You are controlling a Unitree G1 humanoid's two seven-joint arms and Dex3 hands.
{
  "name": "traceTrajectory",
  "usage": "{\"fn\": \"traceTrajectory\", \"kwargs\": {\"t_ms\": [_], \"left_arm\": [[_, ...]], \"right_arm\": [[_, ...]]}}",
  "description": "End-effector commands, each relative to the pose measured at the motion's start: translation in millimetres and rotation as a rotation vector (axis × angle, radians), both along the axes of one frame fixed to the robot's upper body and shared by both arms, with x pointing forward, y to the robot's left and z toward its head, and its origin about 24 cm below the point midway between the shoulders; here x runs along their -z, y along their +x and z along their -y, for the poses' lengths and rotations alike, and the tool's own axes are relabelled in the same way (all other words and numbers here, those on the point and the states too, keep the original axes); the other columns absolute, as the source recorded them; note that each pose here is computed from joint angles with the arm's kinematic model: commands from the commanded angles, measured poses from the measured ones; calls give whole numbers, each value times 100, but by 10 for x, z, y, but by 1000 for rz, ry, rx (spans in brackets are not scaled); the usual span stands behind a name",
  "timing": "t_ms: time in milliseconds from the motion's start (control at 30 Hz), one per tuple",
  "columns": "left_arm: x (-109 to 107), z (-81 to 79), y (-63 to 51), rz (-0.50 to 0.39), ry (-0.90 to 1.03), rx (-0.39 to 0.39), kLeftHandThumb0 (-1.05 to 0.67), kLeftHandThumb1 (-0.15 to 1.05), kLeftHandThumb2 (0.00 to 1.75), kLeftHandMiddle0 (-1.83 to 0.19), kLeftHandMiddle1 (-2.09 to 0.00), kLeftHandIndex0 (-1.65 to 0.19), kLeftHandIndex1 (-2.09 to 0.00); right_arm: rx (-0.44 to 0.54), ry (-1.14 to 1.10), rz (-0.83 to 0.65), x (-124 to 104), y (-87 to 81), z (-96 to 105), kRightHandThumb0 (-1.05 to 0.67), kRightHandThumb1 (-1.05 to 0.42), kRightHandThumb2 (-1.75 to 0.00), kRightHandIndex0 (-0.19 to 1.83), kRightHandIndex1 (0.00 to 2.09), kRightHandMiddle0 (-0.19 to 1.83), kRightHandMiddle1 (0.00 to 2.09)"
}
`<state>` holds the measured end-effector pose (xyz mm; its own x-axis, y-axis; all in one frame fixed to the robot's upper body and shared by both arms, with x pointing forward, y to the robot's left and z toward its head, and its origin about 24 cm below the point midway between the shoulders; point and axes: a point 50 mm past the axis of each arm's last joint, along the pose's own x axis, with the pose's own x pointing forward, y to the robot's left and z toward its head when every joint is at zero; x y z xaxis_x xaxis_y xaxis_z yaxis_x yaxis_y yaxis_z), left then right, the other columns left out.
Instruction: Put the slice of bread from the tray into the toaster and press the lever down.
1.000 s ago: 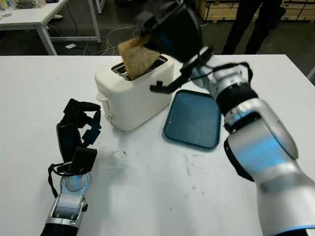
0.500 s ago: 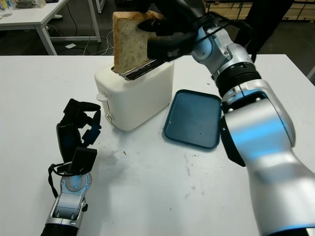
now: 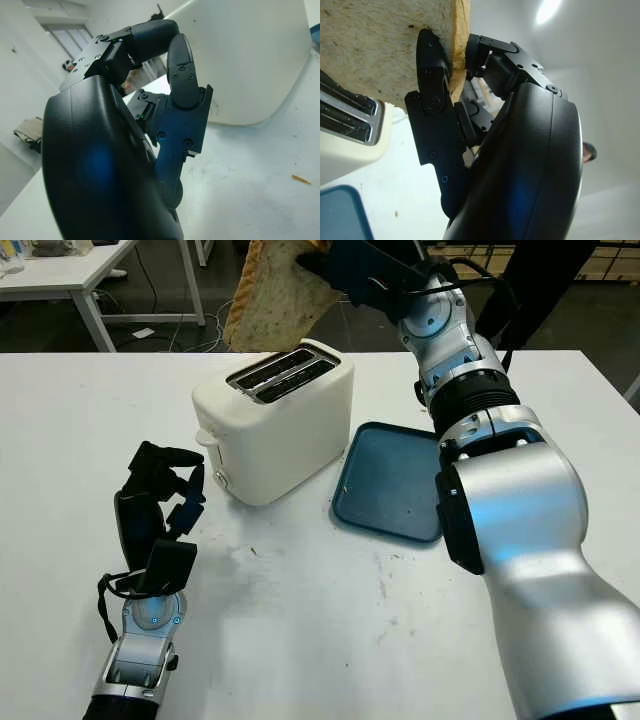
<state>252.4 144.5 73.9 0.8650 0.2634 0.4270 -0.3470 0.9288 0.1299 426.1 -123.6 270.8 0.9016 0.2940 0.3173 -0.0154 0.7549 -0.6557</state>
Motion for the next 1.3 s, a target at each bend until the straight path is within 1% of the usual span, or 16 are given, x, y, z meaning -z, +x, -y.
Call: {"fn": "traceTrajectory", "kwargs": {"t_ms": [0, 200, 400, 600, 833, 933, 1133, 1267], "left_arm": [[-24, 16, -9, 16, 5, 3, -49, 92, 39, -77, -175, -59, -159], [-22, 10, -9, 16, 16, 1, -50, 92, 40, -77, -175, -58, -159], [-18, 19, -14, 17, 0, 5, -49, 92, 39, -76, -175, -58, -159], [-13, 15, -18, 12, -3, 2, -49, 92, 39, -76, -175, -58, -159], [-8, 17, -21, 12, -1, 0, -48, 92, 39, -76, -175, -58, -159], [-6, 14, -21, 14, -5, -1, -47, 92, 39, -75, -175, -58, -159], [-3, 17, -21, 8, -6, -4, -48, 92, 38, -76, -175, -58, -158], [0, 16, -24, 8, -11, 3, -48, 92, 39, -74, -175, -57, -159]], "right_arm": [[16, 19, -29, 48, 14, 5, -45, -92, -43, 102, 175, 79, 175], [61, -66, -61, 162, 32, 5, -45, -92, -41, 97, 175, 76, 175], [64, -104, -127, 303, 44, -46, -44, -92, -38, 97, 175, 75, 175], [58, -147, -142, 360, 42, -101, -45, -92, -39, 98, 175, 74, 175], [58, -143, -129, 324, 42, -89, -44, -92, -39, 96, 175, 73, 175], [57, -122, -119, 277, 42, -70, -43, -92, -39, 99, 175, 76, 175], [73, -115, -98, 166, 46, -31, -44, -92, -40, 98, 175, 76, 175], [67, -105, -74, 100, 40, -11, -45, -92, -40, 100, 175, 77, 175]]}}
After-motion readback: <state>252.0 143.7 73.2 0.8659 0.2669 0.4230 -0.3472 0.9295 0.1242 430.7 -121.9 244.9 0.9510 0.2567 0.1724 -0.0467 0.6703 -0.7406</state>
